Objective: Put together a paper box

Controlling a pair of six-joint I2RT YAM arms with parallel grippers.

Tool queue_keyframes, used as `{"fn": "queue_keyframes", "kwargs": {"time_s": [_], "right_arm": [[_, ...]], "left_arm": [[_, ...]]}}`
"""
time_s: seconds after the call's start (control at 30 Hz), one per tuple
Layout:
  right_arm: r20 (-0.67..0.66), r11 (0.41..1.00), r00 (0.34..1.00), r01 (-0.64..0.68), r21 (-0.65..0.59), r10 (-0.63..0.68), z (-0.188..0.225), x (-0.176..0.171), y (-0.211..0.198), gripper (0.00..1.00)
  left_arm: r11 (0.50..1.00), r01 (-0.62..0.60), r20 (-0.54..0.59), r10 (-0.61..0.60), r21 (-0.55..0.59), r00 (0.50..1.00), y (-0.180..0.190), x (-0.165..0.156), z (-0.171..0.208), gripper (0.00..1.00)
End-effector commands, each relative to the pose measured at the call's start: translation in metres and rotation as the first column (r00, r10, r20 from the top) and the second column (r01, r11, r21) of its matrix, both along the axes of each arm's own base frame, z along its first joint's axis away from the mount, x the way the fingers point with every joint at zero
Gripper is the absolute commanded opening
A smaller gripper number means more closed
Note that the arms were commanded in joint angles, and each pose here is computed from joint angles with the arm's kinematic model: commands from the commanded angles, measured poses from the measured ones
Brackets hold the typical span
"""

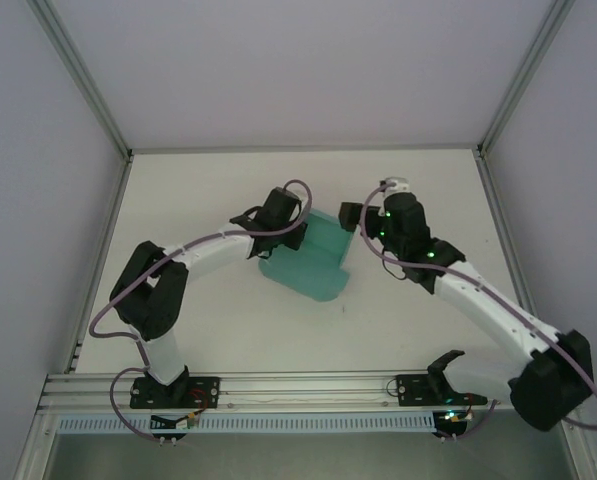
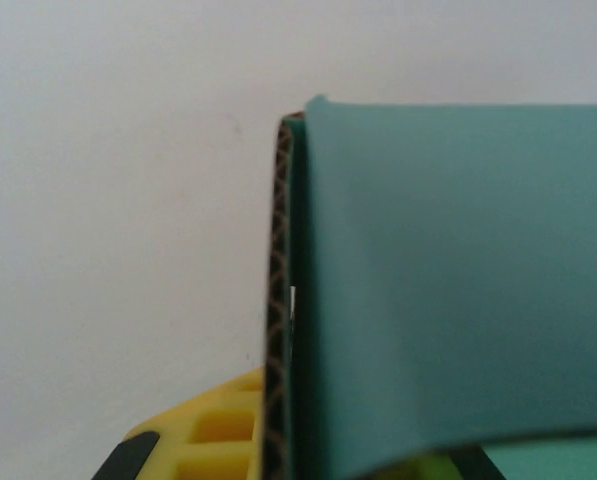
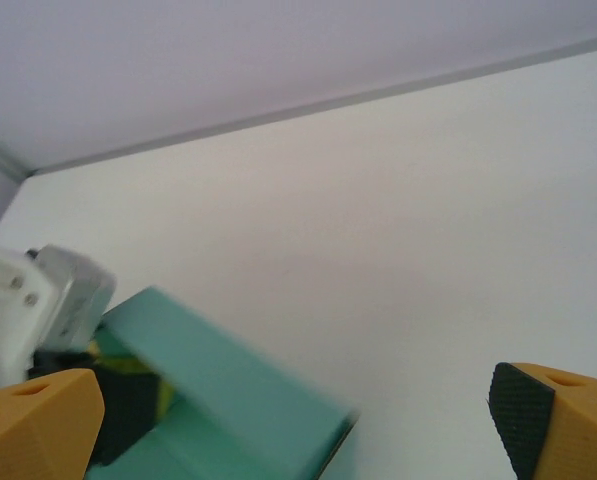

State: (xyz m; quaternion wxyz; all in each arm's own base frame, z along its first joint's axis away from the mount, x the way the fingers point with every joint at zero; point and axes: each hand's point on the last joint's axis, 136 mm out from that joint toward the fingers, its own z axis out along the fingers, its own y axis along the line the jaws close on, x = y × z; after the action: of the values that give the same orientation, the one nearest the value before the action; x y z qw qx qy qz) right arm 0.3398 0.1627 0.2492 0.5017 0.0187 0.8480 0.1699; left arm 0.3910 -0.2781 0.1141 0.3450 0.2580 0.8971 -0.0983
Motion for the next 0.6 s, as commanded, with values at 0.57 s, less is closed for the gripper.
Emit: {"fn": "queue_keyframes", "kwargs": {"time_s": [0.57], "right_arm": [[-0.222, 0.979, 0.959, 0.146, -0.144, -0.175, -0.039, -0.047, -0.079, 1.0]], "left_arm": [[0.452, 0.737, -0.469, -0.573, 0.503, 0.672, 0.01, -0.072, -0.016, 0.0]]}}
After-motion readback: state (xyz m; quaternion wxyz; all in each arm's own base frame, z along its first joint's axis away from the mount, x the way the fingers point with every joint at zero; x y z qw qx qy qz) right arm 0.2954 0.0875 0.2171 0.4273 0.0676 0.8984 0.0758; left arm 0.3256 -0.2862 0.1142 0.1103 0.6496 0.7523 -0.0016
